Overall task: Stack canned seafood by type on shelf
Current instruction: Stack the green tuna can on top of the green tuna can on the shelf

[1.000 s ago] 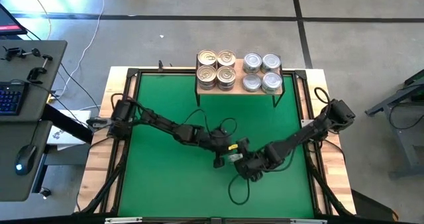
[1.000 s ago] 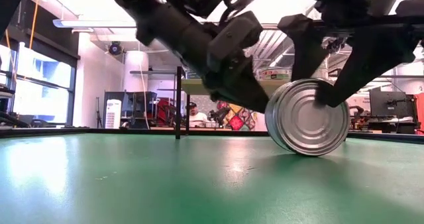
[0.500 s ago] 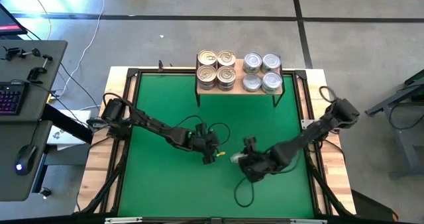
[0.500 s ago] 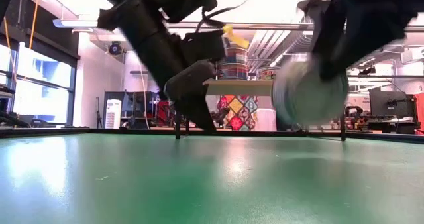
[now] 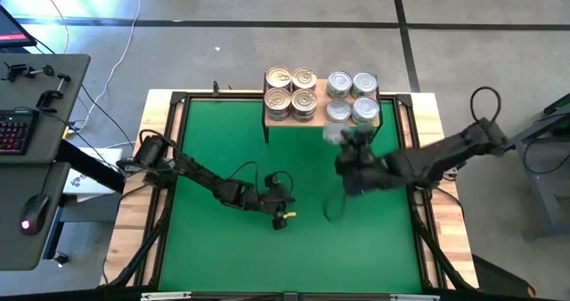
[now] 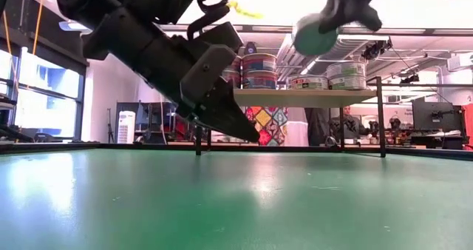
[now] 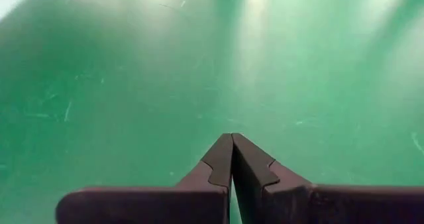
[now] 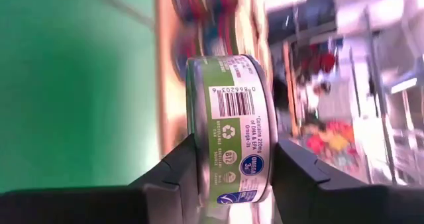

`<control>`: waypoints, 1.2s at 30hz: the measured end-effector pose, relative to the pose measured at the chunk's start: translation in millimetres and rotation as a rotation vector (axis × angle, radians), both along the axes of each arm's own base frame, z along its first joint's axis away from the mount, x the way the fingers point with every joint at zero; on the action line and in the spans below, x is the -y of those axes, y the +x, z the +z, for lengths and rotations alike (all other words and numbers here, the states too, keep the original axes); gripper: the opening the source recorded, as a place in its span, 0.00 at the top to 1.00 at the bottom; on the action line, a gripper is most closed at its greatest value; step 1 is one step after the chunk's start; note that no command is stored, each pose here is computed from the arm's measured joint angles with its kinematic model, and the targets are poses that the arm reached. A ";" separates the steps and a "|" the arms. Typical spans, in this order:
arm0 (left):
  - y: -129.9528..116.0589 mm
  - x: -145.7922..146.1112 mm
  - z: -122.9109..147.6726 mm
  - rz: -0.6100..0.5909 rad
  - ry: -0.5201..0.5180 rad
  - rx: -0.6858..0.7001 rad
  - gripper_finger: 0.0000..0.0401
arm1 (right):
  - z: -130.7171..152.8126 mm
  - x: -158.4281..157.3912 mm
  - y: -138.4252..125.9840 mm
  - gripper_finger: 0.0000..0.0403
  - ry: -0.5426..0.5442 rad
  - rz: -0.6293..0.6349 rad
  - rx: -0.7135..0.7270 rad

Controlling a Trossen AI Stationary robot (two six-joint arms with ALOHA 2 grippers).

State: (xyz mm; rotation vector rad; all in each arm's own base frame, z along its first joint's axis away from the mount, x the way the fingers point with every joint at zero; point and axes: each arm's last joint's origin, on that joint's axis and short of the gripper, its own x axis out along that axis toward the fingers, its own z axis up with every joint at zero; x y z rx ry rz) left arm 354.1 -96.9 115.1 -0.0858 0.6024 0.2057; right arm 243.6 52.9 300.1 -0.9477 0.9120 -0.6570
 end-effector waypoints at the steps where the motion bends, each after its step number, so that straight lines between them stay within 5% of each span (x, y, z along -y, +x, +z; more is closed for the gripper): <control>1: 0.0 0.0 0.0 -0.001 0.002 -0.001 1.00 | -0.4 11.0 2.6 0.69 -0.004 -0.029 -0.027; 8: 0.0 0.0 0.0 -0.004 0.007 0.000 1.00 | -0.6 73.7 11.8 0.69 -0.004 -0.222 -0.075; 14: 0.0 0.1 0.0 -0.005 0.007 0.001 1.00 | -0.9 95.9 14.2 0.69 0.103 -0.237 -0.042; 36: -0.1 0.4 -0.1 -0.007 0.006 0.000 1.00 | -3.6 102.5 13.5 0.60 0.212 -0.213 -0.036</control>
